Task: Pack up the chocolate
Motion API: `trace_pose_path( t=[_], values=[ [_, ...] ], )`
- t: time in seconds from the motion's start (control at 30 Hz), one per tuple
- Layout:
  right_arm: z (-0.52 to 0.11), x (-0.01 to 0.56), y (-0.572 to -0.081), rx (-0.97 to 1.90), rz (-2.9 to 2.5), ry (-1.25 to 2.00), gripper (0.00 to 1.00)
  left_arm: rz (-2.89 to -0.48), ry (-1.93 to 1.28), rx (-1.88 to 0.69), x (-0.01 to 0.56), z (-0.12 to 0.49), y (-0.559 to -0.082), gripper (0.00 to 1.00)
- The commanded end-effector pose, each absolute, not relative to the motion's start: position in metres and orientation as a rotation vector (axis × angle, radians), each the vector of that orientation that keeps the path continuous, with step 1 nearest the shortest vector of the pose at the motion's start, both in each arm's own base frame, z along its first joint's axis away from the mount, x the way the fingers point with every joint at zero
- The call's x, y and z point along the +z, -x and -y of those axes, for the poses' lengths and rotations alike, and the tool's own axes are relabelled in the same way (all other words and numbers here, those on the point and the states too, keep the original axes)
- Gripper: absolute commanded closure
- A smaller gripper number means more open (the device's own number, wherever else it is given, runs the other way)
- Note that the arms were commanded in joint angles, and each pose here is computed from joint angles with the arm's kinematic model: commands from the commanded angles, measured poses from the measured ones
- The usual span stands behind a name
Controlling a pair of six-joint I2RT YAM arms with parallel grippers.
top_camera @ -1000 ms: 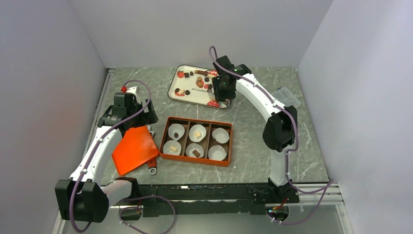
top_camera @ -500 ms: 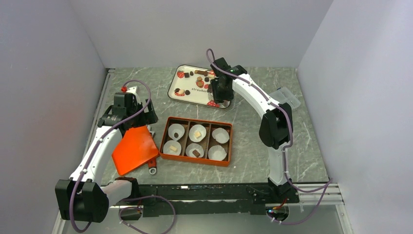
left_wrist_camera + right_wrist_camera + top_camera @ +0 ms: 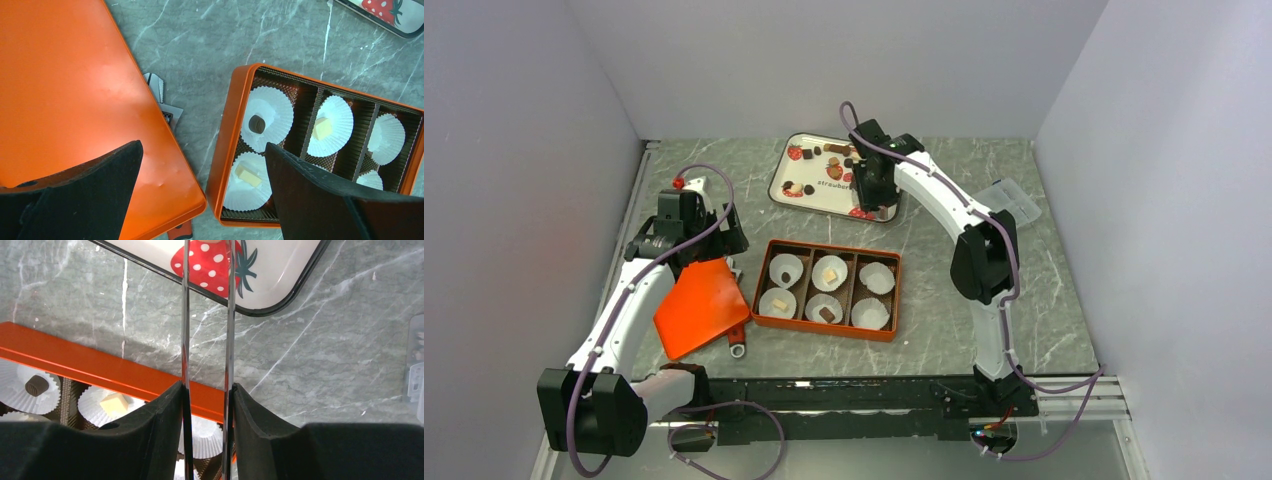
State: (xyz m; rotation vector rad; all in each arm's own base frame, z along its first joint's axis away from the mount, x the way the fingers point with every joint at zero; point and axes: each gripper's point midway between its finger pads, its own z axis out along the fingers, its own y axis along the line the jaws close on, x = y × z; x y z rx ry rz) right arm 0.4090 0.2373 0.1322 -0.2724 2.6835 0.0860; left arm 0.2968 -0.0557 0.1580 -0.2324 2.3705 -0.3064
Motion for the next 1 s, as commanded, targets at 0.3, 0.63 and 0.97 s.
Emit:
trace_pose_path(
  t=[0.3, 0.63, 0.97],
  values=[
    [-0.239, 0.174, -0.420, 0.058, -2.581, 0.278, 0.66, -2.329, 0.233, -0.319, 0.165, 0.056, -0.303, 0.01],
    [-0.240, 0.172, -0.418, 0.066, -2.588, 0.283, 0.64, -2.328, 0.234, -0.316, 0.166, 0.055, -0.303, 0.01],
    [-0.233, 0.185, -0.416, 0.045, -2.562, 0.253, 0.58, -2.330, 0.236, -0.313, 0.165, 0.055, -0.303, 0.01]
  ],
)
